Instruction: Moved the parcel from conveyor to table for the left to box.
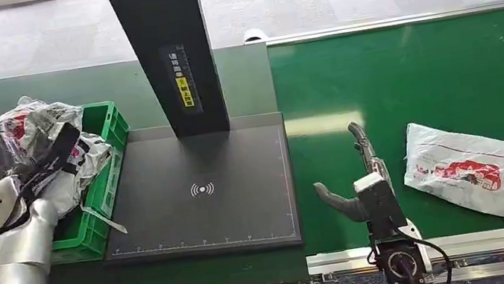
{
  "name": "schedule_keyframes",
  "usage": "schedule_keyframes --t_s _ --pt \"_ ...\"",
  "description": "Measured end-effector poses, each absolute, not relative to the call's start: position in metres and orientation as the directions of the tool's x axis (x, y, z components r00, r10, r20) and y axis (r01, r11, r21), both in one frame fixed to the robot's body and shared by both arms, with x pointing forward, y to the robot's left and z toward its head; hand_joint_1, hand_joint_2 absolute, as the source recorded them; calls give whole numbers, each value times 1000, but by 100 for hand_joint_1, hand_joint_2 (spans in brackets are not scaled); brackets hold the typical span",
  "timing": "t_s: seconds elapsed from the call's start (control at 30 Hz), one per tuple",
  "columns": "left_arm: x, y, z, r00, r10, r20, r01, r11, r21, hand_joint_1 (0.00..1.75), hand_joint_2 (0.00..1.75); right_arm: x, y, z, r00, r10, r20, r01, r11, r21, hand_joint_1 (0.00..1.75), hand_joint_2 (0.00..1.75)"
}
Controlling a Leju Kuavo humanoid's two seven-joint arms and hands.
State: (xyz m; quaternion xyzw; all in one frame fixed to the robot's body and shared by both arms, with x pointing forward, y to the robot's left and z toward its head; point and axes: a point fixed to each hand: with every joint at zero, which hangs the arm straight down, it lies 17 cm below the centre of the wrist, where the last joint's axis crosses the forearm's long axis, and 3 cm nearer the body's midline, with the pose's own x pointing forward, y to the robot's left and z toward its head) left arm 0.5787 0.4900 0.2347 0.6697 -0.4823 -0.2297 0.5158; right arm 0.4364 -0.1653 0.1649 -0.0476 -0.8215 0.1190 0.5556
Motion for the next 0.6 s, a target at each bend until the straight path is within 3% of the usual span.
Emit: schedule_keyframes --t_s 0.27,0.43,0.6 --pt "562 468 299 295 -927 233 -649 -16 760 0 0 435 -166 166 -378 210 901 -50 968 -246 0 175" --pt "532 426 363 105 -983 150 -798 7 603 0 0 437 -166 168 -385 211 899 -39 969 -245 0 175" --pt "494 410 411 37 -996 76 -890 2 456 0 0 441 -166 170 -390 205 898 -32 971 -235 0 175"
